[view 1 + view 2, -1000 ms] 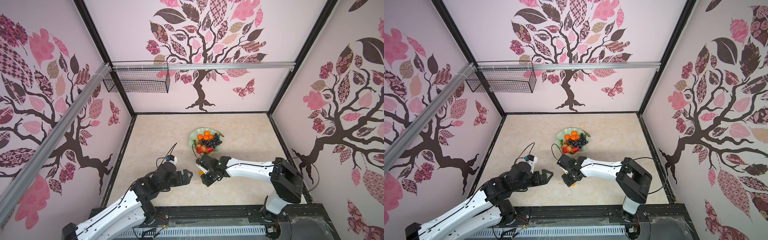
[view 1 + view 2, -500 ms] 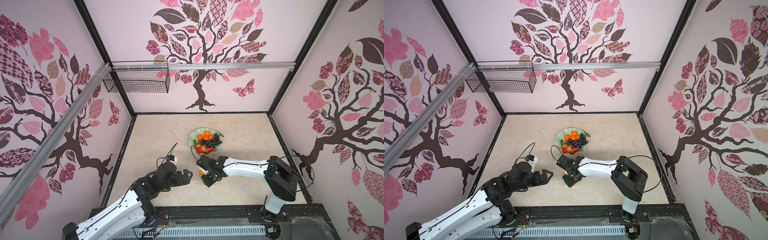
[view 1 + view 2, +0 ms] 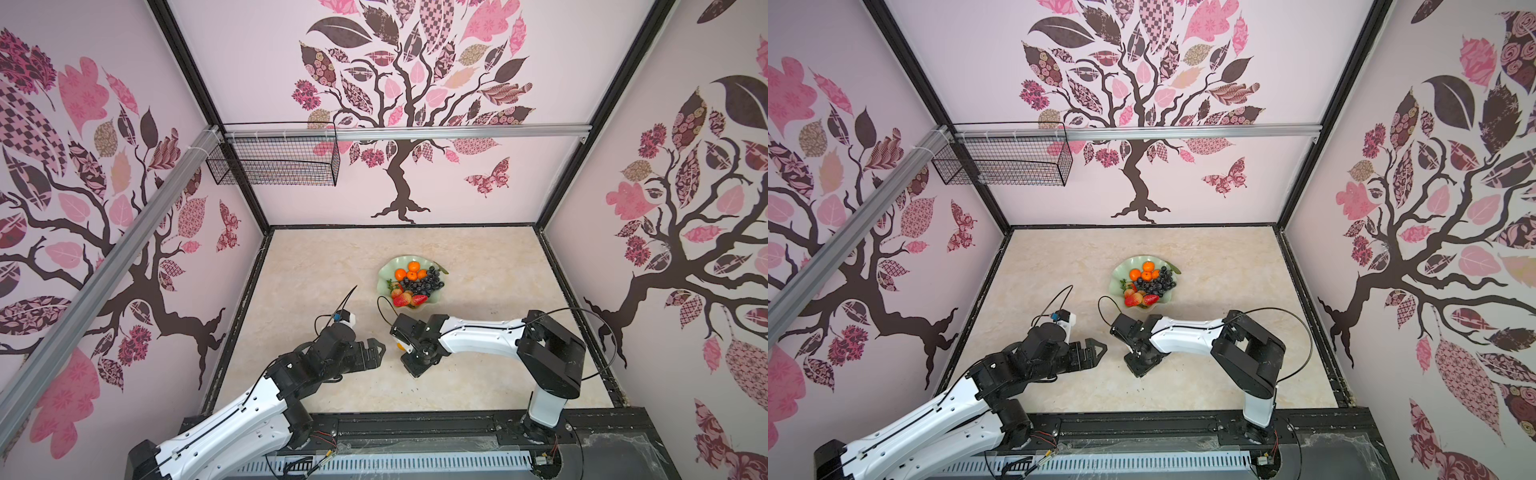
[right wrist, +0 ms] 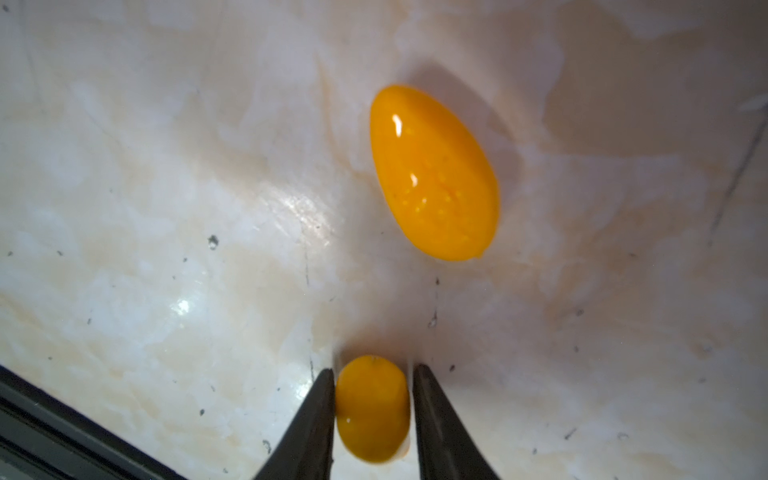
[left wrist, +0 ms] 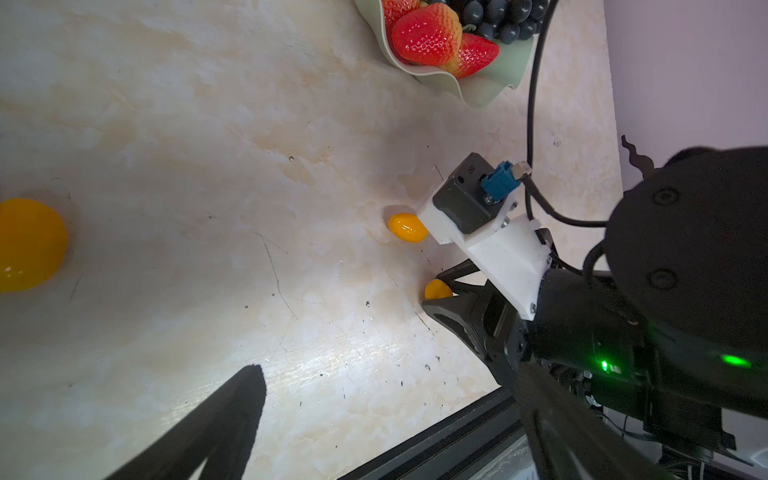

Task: Place and organize the fake fruits in the fruit bowl
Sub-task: 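Lower the open right gripper and close it on the nearer yellow kumquat, then lift the kumquat with the right gripper and carry it over the bowl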

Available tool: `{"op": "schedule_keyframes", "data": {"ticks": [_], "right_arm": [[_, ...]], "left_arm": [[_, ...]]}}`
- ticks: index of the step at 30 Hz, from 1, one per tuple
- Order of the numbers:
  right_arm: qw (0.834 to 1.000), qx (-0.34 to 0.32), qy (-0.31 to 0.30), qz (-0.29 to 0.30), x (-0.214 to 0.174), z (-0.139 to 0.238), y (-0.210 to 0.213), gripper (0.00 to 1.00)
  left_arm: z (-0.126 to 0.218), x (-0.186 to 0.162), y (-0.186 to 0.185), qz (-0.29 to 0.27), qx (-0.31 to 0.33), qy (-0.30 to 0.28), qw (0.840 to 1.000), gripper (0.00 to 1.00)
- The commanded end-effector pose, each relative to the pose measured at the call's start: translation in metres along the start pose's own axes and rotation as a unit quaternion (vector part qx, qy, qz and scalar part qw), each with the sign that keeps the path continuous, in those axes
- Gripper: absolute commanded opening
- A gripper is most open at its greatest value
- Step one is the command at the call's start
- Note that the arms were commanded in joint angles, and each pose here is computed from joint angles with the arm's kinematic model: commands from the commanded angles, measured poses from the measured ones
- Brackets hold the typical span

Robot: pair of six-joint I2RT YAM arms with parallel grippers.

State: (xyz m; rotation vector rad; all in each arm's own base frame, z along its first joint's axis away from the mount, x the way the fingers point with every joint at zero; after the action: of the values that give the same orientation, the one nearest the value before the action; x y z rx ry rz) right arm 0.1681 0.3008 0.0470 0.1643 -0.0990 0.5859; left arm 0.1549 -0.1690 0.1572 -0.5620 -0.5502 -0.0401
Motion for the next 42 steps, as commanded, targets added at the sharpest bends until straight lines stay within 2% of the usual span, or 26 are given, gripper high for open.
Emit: {"op": "schedule_keyframes", "data": {"ticks": [1,10,15,20,24,29,35,42], "right_arm": [[1.0,-0.02,0.021,-0.001,-0.006,-0.007,-0.004,0.33],[1.0,0.0,0.016,-0.01,-0.007,0.002,0.001,0.26],[0.999,0.004,-0.014,-0.035,-0.004,0.017,-0.002,0.24],[0.995,0.041,-0.051,-0.07,0.005,0.038,-0.003,0.22],[0.987,0.071,-0.088,-0.111,0.015,0.056,-0.012,0.21],[0.972,0.1,-0.136,-0.162,0.031,0.082,-0.028,0.21],[0.953,0.092,-0.187,-0.22,0.05,0.109,-0.053,0.21],[0.936,0.1,-0.216,-0.258,0.077,0.125,-0.071,0.21]], "left_arm": [[0.002,0.007,-0.009,-0.01,-0.017,-0.013,1.0,0.98],[0.003,0.018,-0.017,-0.023,-0.02,-0.026,0.999,0.98],[0.0,0.035,-0.025,-0.057,-0.008,-0.049,0.997,0.98],[0.003,0.056,-0.042,-0.087,-0.011,-0.069,0.994,0.98],[0.004,0.065,-0.049,-0.103,-0.008,-0.071,0.992,0.98],[-0.003,0.077,-0.044,-0.087,-0.008,-0.067,0.994,0.98],[-0.004,0.101,-0.039,-0.086,-0.001,-0.075,0.993,0.98],[-0.011,0.125,-0.041,-0.099,0.001,-0.072,0.992,0.98]]}}
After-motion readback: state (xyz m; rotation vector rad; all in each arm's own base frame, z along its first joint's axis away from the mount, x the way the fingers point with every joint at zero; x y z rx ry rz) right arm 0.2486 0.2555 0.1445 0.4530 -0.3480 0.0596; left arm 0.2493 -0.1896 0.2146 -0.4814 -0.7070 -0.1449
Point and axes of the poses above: each gripper's point midway between its finger pads, its own z axis back along the fingers, its own y axis along the line the jaws close on, x = y × z, the point moved 3 cm from there along z, back along the fingers, and after that the axes turned 5 degrees about -z, right-handed, at the moved point
